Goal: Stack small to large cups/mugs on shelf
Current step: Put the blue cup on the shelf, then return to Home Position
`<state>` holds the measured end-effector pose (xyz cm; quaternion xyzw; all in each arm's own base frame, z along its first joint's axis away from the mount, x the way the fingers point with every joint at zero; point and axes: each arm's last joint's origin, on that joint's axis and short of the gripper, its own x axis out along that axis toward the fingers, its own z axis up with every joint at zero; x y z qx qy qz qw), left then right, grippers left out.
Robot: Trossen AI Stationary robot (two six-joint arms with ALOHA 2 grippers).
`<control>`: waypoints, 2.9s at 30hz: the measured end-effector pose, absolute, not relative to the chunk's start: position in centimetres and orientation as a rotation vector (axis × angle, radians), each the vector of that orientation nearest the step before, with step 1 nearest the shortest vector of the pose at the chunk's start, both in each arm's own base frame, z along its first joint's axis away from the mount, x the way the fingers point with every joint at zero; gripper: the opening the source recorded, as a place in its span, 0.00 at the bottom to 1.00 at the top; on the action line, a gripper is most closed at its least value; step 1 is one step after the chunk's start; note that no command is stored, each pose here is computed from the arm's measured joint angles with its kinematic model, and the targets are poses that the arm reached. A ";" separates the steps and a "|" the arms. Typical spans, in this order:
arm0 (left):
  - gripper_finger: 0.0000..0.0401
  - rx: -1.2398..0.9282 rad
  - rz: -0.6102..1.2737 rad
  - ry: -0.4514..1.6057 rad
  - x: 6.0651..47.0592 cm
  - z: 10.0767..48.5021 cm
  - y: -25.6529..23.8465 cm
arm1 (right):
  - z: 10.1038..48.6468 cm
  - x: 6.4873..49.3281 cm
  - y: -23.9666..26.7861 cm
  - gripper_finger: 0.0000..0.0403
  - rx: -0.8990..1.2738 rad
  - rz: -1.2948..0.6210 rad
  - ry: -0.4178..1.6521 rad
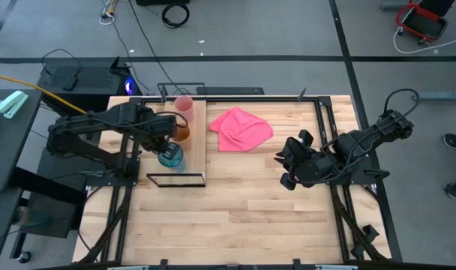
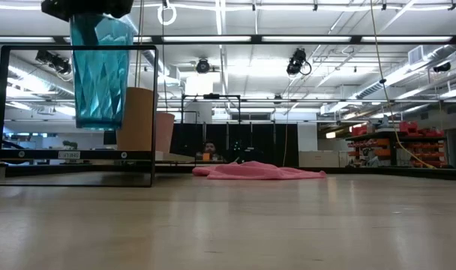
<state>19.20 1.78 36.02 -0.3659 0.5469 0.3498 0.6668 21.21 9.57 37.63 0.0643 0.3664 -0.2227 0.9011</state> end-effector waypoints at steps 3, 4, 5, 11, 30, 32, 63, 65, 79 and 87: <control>0.03 -0.808 0.793 1.259 19.3 35.3 2.0 | 37.6 21.2 9.6 0.18 0.134 -0.460 0.757; 0.03 -0.805 0.796 1.264 19.4 35.1 2.0 | 37.6 21.2 9.6 0.18 0.134 -0.460 0.757; 0.03 -0.804 0.795 1.265 19.6 35.0 2.0 | 37.6 21.2 9.6 0.18 0.135 -0.460 0.756; 0.03 -0.788 0.759 1.239 20.6 34.8 2.1 | 37.7 21.3 9.6 0.18 0.138 -0.459 0.752; 0.03 -0.722 0.736 1.344 22.7 33.0 2.3 | 37.7 21.3 9.6 0.18 0.139 -0.458 0.751; 0.03 -0.725 0.732 1.341 22.8 33.0 2.3 | 37.7 21.3 9.6 0.18 0.139 -0.458 0.751; 0.15 -0.735 0.724 1.345 22.7 33.1 2.2 | 37.7 21.2 9.6 0.18 0.134 -0.457 0.754; 0.17 -0.735 0.724 1.345 22.7 33.1 2.2 | 37.7 21.3 9.6 0.18 0.134 -0.457 0.755; 0.31 -0.764 0.735 1.313 22.3 33.7 2.2 | 37.7 21.3 9.6 0.18 0.134 -0.457 0.754; 0.35 -0.781 0.671 1.088 20.9 38.7 2.2 | 37.7 21.2 9.6 0.18 0.134 -0.457 0.754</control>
